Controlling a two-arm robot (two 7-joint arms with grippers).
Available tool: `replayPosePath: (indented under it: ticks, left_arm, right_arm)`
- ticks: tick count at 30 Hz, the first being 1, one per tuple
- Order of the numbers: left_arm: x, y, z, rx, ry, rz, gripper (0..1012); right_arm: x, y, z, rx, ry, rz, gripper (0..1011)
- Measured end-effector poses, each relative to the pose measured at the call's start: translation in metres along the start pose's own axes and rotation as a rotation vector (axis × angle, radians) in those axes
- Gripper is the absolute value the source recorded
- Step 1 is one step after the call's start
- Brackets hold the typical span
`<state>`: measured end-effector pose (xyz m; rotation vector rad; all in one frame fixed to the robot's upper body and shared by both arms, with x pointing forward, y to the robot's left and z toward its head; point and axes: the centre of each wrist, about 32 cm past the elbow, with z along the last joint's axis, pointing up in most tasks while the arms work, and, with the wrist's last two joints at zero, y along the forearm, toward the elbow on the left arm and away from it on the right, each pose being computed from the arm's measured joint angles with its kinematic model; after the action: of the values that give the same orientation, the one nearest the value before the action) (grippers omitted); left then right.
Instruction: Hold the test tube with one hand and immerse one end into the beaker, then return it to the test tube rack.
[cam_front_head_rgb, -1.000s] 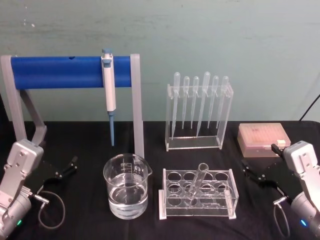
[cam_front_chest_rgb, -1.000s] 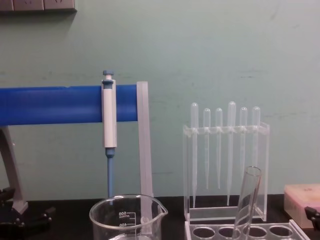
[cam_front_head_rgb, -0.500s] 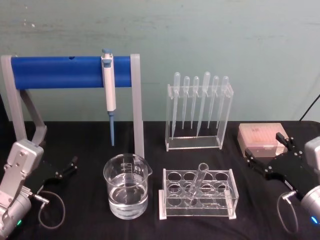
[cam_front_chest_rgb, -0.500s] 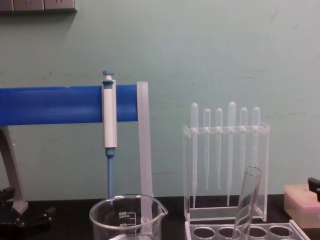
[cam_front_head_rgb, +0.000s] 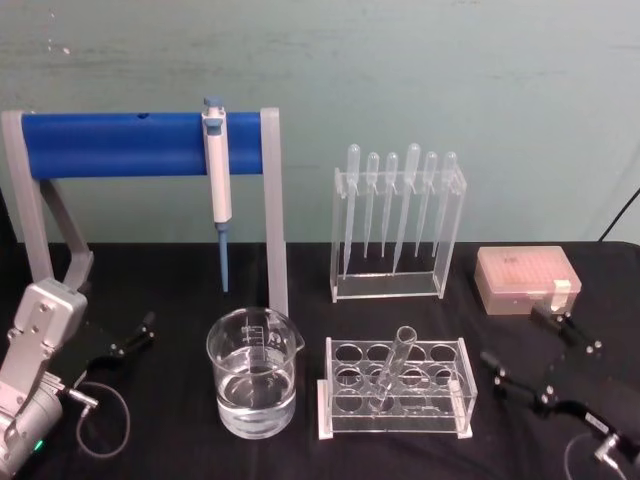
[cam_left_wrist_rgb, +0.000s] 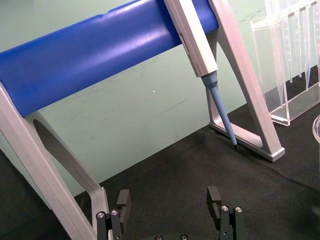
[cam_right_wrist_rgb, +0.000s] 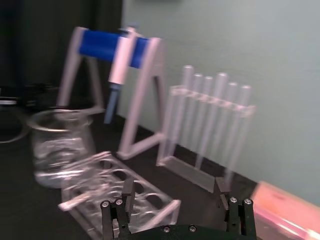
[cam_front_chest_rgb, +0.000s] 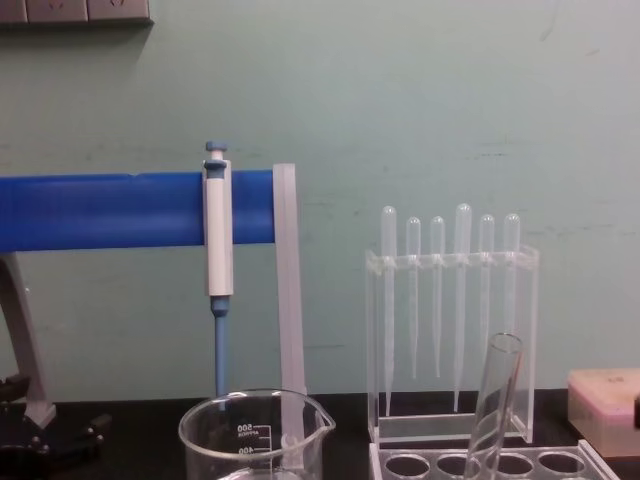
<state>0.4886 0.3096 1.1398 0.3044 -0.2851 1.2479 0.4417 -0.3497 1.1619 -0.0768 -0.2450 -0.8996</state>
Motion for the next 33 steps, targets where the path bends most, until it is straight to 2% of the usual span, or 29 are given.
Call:
replayPosePath:
  ticks: [6, 7, 12, 16, 21, 25, 33]
  left_arm:
    - [0.0, 0.0, 0.0, 0.0, 0.0, 0.0, 1000]
    - [0.0, 0.0, 0.0, 0.0, 0.0, 0.0, 1000]
    - [0.0, 0.0, 0.0, 0.0, 0.0, 0.0, 1000]
    - [0.0, 0.0, 0.0, 0.0, 0.0, 0.0, 1000]
    - [0.0, 0.0, 0.0, 0.0, 0.0, 0.0, 1000]
    - [0.0, 0.0, 0.0, 0.0, 0.0, 0.0, 1000]
    - [0.0, 0.0, 0.0, 0.0, 0.0, 0.0, 1000]
  right_arm:
    - [0.005, -0.004, -0.007, 0.015, 0.032, 0.143, 1003]
    - [0.005, -0.003, -0.009, 0.018, 0.036, 0.177, 1003]
    - [0.003, 0.01, -0.01, 0.041, 0.056, 0.248, 1003]
    - [0.002, 0.02, -0.008, 0.051, 0.07, 0.268, 1003]
    - [0.001, 0.04, -0.003, 0.056, 0.086, 0.308, 1003]
    - [-0.001, 0.055, 0.001, 0.043, 0.076, 0.344, 1003]
    - [-0.003, 0.074, 0.006, 0.024, 0.053, 0.376, 1003]
